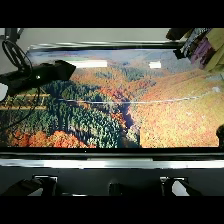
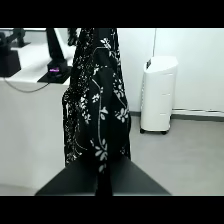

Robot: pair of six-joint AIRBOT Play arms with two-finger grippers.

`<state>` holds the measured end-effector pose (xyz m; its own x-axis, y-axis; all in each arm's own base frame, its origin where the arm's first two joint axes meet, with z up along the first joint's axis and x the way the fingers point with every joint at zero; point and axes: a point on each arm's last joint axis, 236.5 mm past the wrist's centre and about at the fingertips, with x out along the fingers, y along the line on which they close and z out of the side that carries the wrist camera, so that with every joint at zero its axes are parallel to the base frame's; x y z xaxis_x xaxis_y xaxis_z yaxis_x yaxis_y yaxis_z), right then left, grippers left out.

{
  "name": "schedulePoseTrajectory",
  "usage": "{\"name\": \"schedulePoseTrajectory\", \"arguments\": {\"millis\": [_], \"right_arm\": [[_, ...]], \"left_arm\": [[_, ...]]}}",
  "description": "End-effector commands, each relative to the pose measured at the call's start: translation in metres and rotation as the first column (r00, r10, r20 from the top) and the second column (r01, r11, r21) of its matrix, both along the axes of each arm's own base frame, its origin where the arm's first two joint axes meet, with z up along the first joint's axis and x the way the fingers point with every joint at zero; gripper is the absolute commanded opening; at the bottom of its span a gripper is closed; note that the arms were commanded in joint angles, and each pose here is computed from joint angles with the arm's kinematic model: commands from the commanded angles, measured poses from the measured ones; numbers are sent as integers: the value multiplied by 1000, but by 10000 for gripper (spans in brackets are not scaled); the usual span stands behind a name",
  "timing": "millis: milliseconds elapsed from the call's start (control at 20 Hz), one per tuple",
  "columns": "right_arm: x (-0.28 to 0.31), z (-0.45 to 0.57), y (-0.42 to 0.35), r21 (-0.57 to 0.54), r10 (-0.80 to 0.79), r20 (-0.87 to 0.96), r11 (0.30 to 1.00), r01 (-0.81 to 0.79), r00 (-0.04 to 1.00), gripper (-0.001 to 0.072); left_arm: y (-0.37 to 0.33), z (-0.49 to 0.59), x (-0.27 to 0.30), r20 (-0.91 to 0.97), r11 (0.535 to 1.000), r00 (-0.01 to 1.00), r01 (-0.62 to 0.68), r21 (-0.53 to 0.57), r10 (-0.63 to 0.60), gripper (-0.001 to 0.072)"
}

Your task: Fold the clothes and pants, and hang the long-sleeved shirts on hangers.

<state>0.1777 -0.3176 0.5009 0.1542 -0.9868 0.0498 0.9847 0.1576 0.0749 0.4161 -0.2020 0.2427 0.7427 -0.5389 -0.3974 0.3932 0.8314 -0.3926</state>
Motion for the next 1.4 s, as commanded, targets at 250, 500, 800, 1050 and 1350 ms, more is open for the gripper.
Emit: {"name": "schedulePoseTrajectory", "arguments": {"millis": [250,500,800,1050,1350], "right_arm": [[-40,-12,-60,31,-96,102,995,93,990,18],[-54,-39,-85,130,-113,143,987,94,983,18],[-56,-37,-88,121,-103,146,989,86,984,19],[-58,-40,-83,148,-103,161,986,79,982,136],[-99,18,-29,-3,-106,180,994,109,978,642]], "left_arm": [[-11,-29,-11,-70,999,997,40,25,-38,614],[-11,-30,-11,-73,999,997,41,26,-39,613],[-13,-44,-24,-140,996,988,78,52,-71,609],[-13,-46,-26,-152,995,985,85,56,-76,608],[-3,-28,-20,-91,998,995,46,44,-42,609]]}}
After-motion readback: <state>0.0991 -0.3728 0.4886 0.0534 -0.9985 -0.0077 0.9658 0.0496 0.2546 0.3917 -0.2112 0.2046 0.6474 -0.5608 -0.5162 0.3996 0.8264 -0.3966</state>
